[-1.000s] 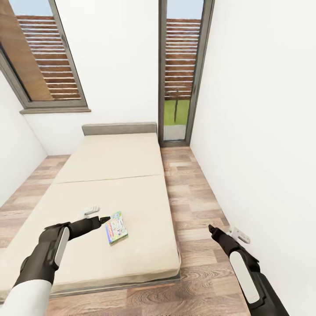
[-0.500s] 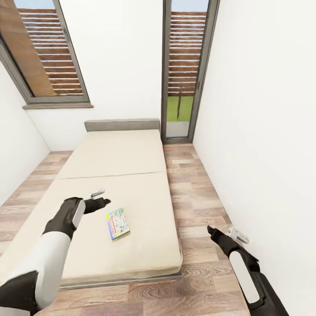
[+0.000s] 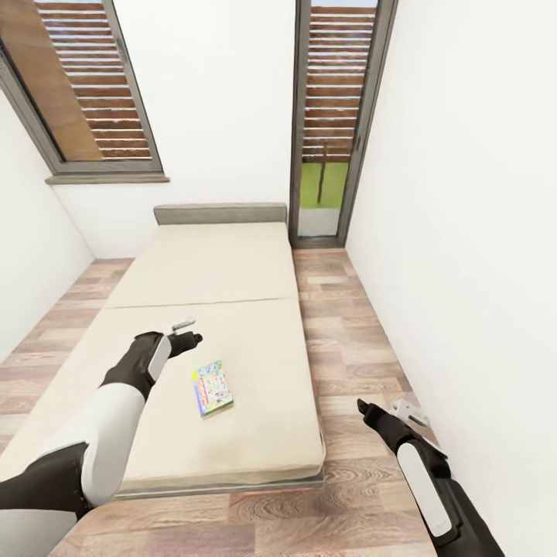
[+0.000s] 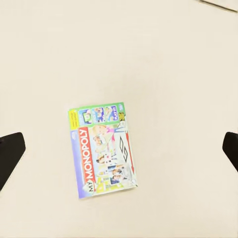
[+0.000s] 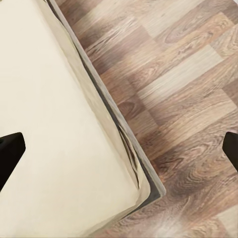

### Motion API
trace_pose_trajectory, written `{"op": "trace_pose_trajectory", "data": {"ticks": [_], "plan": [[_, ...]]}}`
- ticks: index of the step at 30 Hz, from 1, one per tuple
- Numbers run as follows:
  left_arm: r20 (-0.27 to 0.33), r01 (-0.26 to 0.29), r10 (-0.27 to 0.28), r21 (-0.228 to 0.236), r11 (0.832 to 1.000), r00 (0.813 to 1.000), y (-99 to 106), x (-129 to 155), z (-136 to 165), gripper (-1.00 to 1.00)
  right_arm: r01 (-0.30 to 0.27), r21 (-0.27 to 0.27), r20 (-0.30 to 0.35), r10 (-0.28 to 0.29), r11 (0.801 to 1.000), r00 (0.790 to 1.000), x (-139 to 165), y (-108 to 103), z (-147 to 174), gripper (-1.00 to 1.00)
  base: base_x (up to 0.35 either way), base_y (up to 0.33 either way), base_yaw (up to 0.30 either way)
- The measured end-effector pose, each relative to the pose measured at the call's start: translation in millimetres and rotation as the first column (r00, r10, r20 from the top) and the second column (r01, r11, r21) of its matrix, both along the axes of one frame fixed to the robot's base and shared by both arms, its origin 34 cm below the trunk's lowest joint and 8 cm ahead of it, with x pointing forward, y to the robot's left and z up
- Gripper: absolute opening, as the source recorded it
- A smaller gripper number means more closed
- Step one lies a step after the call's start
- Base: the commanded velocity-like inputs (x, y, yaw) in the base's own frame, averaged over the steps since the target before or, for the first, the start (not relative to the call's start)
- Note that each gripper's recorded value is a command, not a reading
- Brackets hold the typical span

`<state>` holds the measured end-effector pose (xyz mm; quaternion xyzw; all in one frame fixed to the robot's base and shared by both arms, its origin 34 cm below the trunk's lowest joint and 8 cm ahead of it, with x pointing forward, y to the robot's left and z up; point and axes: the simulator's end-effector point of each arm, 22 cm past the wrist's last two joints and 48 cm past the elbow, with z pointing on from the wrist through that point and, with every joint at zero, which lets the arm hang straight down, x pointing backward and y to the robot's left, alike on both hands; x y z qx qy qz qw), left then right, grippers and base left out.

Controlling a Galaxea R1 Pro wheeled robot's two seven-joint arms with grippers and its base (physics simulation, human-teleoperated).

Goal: Put all the toys in the child's room - the three board games (two on the bed and one on the table), the two jigsaw puzzles on the table, and the tennis ball on the table - inside the toy box on the table in the child's room.

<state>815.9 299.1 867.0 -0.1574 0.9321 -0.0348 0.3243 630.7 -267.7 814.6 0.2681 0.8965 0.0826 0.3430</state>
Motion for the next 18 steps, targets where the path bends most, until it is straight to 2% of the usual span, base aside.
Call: {"op": "trace_pose_trajectory", "data": {"ticks": [18], "plan": [[-0.013,-0.003,0.003,0.010,1.000,1.000,-1.7,-2.4,-22.0,1.00,-0.003,-0.002,-0.025,0.003,1.000,1.000,-2.3,-0.2,-13.2,1.00,0.000,0.000,0.091]]}}
